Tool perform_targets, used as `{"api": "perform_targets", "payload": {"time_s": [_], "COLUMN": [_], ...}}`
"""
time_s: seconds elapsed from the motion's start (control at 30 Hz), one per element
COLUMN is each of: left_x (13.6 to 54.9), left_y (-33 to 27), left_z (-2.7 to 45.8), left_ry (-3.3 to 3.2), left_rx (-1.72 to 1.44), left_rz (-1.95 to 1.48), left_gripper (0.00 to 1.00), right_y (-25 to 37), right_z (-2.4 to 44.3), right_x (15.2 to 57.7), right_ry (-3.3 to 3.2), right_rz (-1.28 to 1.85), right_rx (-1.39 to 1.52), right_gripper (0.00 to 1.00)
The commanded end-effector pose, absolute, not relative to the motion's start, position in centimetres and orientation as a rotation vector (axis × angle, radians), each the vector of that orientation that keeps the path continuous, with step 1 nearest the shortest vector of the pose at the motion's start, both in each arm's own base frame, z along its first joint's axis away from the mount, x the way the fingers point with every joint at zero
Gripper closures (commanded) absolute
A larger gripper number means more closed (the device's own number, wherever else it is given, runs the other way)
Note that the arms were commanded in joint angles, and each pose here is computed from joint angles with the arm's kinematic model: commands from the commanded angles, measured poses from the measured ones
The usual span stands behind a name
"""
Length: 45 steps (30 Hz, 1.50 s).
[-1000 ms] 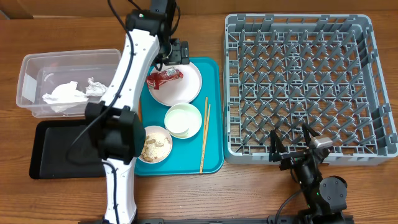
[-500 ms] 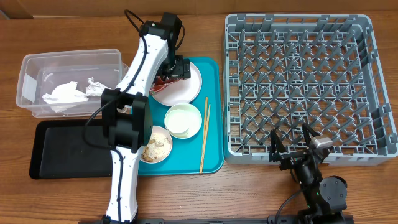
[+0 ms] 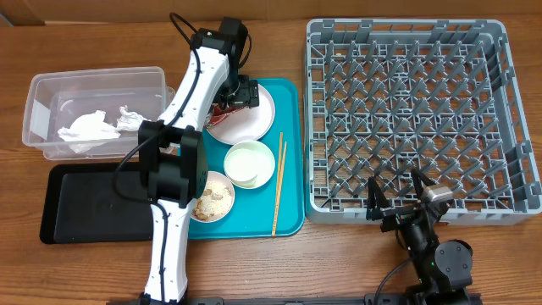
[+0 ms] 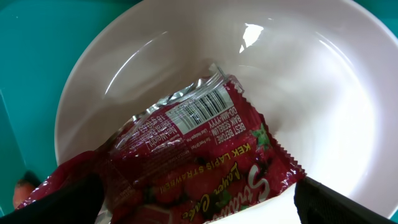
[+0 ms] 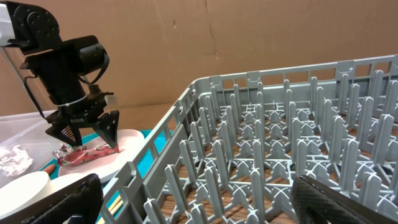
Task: Sort waste into correct bins and load items into the dishwasher
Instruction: 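Move the left gripper back to the plate over the red wrapper, then grasp the red snack wrapper with the left gripper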
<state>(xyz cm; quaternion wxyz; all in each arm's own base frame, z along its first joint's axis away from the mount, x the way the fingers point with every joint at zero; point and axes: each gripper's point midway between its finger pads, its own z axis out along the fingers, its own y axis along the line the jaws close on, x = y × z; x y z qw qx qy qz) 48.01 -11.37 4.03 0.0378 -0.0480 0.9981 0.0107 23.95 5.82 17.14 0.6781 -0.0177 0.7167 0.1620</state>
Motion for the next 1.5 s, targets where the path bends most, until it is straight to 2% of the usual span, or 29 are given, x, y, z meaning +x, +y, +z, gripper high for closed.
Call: {"api": "perform_targets", "payload": {"time_s": [0.0,1.2,1.47], "left_x": [48.3,48.0,47.3], "left_y": [-11.2,-11.2,-11.0], "left_z": [3.5,3.4,1.7], "left_ry": [3.06,3.069,3.097], "left_rx": [-0.179,-0.196,-0.219], "left_rz": [0.058,0.062,0.077], "left_gripper": [0.0,0.05,0.04], "right_y": [5.8,5.8,5.8], "right_z": [17.1,17.1,17.1], "right_x": [23.9,23.9,23.9], "right_ry": [1.602,1.602,1.602], "right_rz": [0.364,0.364,0.364], "right_rx": [-0.045,-0.045,-0.045], "right_gripper": [0.0,0.0,0.0]}}
